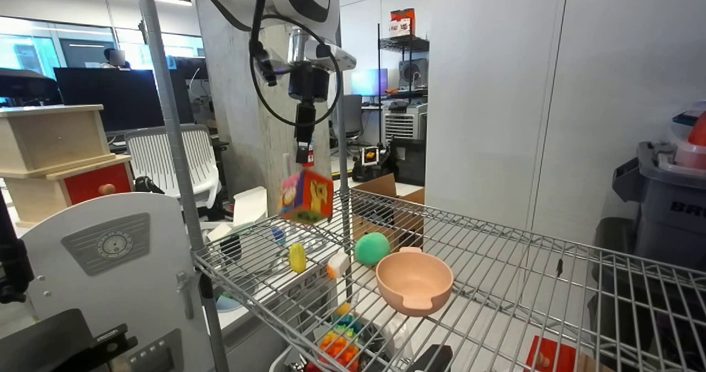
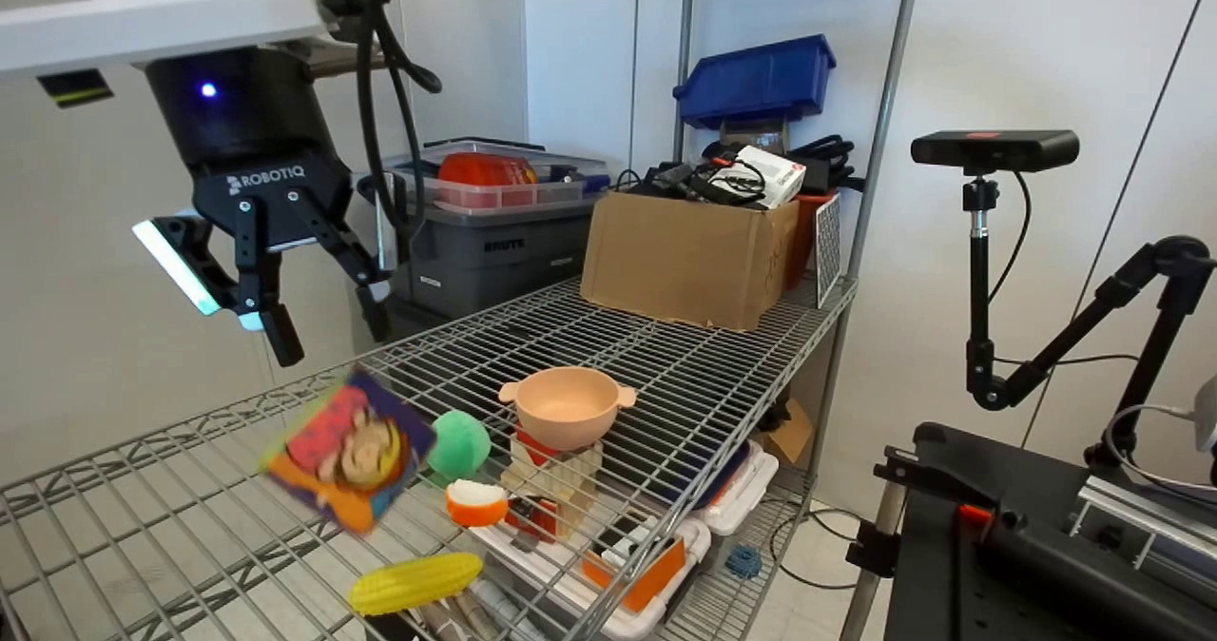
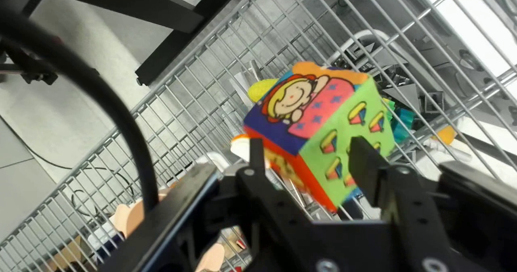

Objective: Remove the cube from the bowl and put it on the rack

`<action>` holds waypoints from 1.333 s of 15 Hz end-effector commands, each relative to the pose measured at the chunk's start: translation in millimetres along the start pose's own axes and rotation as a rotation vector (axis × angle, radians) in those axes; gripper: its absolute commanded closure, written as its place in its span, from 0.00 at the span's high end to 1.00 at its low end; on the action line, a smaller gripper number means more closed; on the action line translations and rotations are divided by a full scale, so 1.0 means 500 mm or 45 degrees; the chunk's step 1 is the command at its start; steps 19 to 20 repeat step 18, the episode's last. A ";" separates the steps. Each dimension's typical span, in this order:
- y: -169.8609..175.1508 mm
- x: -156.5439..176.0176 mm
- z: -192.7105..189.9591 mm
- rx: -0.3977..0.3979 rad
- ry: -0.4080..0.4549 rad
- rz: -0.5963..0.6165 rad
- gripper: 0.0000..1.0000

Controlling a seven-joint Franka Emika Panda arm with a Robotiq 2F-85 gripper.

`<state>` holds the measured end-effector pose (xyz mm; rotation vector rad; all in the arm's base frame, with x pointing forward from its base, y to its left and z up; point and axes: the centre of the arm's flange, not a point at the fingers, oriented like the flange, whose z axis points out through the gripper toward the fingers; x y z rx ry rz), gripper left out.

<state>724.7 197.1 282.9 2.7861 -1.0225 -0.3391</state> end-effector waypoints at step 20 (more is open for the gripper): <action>0.087 0.003 -0.040 -0.031 -0.035 -0.181 1.00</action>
